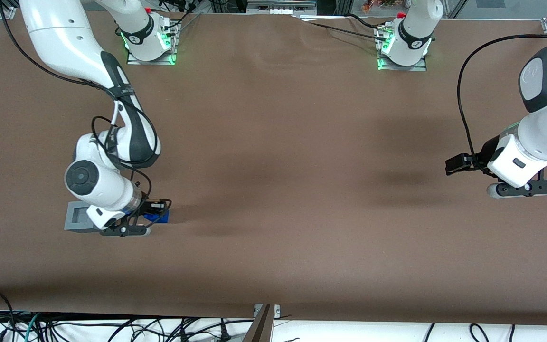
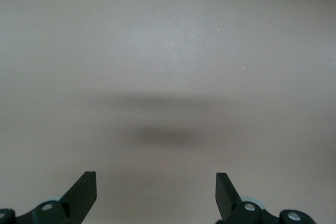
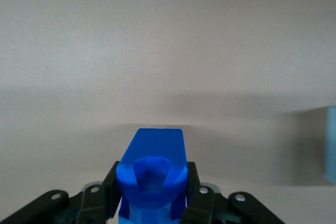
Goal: Insert blue part into gray base with right arm
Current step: 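Carry the blue part over the gray base's square hole, then lower the blue part into the gray base's hole, then open the right gripper and raise it away from the base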
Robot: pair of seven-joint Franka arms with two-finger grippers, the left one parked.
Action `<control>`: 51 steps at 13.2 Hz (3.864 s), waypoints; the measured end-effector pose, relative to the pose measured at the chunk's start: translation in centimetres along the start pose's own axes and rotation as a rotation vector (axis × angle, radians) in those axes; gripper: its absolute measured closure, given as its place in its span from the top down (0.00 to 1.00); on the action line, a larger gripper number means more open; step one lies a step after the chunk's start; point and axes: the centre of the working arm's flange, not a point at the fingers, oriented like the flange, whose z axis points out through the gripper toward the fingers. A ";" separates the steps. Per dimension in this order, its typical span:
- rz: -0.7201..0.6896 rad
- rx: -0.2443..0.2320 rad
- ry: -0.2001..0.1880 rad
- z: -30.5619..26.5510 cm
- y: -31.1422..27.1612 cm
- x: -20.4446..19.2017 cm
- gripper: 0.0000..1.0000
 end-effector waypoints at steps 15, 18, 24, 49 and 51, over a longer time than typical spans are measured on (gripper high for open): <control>-0.122 -0.015 -0.063 -3.3 22.0 -0.5 0.50; -0.124 -0.016 -0.060 -2.5 21.9 -0.4 0.50; -0.102 -0.021 -0.043 -2.0 23.5 -0.4 0.50; -0.173 -0.020 0.146 -23.6 18.1 -1.1 1.00; -0.175 -0.024 0.156 -26.0 17.9 -2.4 1.00</control>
